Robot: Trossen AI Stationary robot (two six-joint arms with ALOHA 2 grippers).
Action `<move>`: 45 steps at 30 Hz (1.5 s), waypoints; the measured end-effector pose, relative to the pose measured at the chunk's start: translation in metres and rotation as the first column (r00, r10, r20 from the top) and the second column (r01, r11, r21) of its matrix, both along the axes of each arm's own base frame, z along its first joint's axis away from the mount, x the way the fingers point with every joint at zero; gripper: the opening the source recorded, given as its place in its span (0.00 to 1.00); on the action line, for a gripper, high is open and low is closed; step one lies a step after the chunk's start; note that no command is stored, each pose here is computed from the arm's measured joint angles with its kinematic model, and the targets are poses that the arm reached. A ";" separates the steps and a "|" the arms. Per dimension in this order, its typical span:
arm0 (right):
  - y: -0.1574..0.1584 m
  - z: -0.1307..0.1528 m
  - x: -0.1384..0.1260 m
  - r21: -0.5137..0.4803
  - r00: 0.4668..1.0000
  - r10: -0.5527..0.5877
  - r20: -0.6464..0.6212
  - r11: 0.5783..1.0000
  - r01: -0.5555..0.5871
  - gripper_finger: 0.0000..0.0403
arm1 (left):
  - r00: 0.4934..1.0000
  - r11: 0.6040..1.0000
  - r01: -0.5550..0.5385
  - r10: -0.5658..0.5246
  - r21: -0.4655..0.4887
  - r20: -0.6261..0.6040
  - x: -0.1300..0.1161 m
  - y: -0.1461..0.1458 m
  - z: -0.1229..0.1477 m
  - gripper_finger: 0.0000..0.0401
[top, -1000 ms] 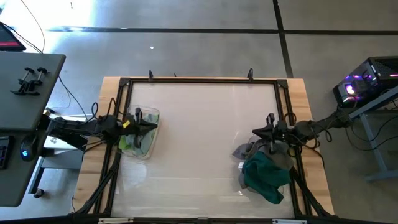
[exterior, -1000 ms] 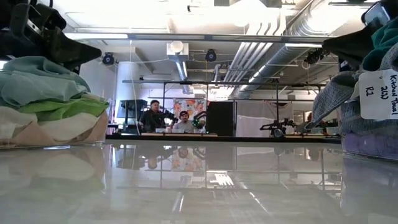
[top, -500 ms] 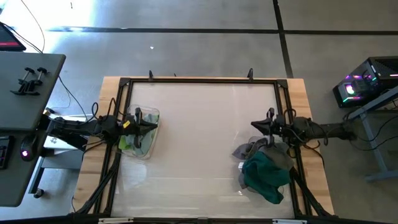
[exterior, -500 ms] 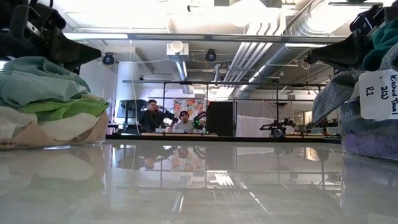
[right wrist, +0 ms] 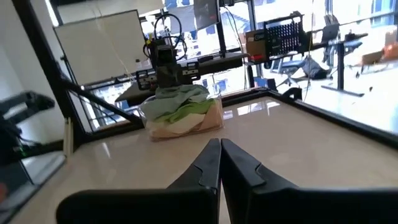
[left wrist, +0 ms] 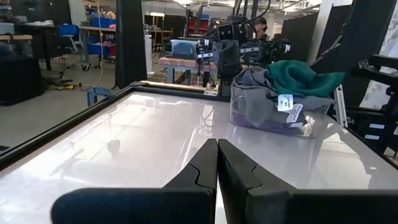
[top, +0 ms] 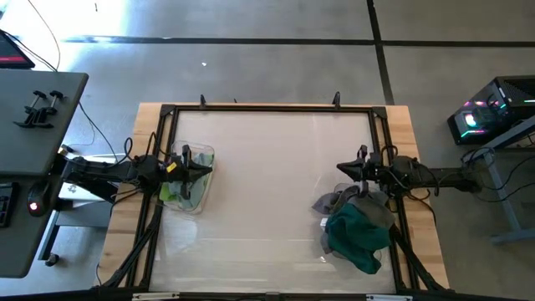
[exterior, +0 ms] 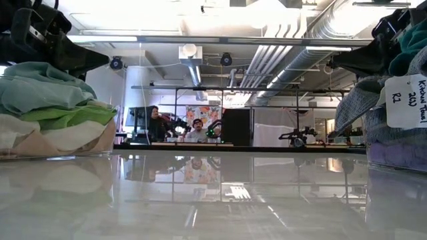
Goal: Sort towels by color in basket
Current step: Return to Home Position
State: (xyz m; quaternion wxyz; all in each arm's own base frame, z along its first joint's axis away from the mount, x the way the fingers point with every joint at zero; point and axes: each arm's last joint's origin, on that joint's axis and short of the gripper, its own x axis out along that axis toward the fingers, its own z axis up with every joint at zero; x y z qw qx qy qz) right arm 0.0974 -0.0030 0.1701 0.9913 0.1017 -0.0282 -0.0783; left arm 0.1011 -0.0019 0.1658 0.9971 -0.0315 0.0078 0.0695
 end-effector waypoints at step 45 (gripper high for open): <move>0.000 0.000 0.000 0.061 1.000 0.000 0.010 0.998 -0.001 0.01 | 1.000 1.000 0.000 0.000 -0.001 0.000 0.000 0.000 0.000 0.00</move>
